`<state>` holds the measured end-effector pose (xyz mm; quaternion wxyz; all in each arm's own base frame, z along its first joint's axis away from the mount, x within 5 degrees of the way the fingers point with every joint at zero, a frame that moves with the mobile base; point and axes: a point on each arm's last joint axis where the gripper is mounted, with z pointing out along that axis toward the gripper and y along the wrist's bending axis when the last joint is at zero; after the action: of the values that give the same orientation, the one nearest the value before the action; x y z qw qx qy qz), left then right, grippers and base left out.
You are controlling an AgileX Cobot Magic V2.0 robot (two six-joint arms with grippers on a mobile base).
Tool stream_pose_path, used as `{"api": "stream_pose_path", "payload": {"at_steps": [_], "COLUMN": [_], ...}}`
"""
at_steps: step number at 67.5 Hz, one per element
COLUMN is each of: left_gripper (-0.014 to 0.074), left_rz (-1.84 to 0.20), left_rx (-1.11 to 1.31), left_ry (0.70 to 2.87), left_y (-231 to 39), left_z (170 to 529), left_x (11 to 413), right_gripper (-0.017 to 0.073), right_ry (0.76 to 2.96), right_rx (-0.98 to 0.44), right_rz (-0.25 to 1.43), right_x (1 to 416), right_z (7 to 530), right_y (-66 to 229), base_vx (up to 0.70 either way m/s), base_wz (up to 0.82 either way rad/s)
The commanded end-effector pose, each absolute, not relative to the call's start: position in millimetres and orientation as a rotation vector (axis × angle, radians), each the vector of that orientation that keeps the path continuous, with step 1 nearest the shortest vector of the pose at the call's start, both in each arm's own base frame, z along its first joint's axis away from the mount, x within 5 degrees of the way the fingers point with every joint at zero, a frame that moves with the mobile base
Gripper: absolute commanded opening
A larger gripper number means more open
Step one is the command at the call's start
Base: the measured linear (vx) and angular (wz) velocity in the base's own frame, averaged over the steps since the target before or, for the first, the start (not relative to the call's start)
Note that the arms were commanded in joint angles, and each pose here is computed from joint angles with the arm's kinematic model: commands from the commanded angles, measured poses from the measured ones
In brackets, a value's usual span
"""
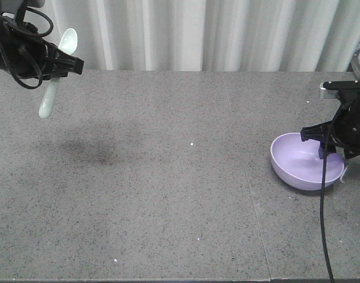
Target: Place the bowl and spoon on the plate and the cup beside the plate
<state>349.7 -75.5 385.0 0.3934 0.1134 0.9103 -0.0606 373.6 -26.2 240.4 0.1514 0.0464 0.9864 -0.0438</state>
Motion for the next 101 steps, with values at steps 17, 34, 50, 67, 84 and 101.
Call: {"api": "stream_pose_path", "payload": {"at_steps": [17, 34, 50, 67, 84, 101], "left_gripper": [-0.0006, -0.0006, -0.0006, -0.0006, -0.0006, -0.0006], "left_rz": [-0.178, -0.178, -0.179, -0.179, -0.179, -0.179], "left_rx": [0.276, 0.279, 0.278, 0.278, 0.277, 0.28], "left_ry": [2.194, 2.212, 2.209, 2.207, 2.202, 2.216], "left_y": [-77, -77, -77, -77, -77, -77], "left_z": [410, 409, 409, 409, 410, 409], "left_x": [342, 341, 341, 341, 341, 340], "right_gripper": [-0.0013, -0.0006, -0.0003, -0.0003, -0.0003, -0.0003], "right_ry": [2.738, 2.645, 2.42, 2.174, 2.065, 1.993], "right_rx": [0.057, 0.059, 0.082, 0.095, 0.094, 0.087], "right_rz": [-0.125, -0.121, -0.063, -0.007, 0.0, -0.014], "right_x": [378, 370, 342, 298, 268, 254], "right_z": [261, 287, 350, 413, 443, 457], "right_y": [-27, -27, -22, -16, -14, -14], "base_vx": [0.0, 0.0, 0.0, 0.0, 0.0, 0.0], "base_wz": [0.0, 0.0, 0.0, 0.0, 0.0, 0.0]}}
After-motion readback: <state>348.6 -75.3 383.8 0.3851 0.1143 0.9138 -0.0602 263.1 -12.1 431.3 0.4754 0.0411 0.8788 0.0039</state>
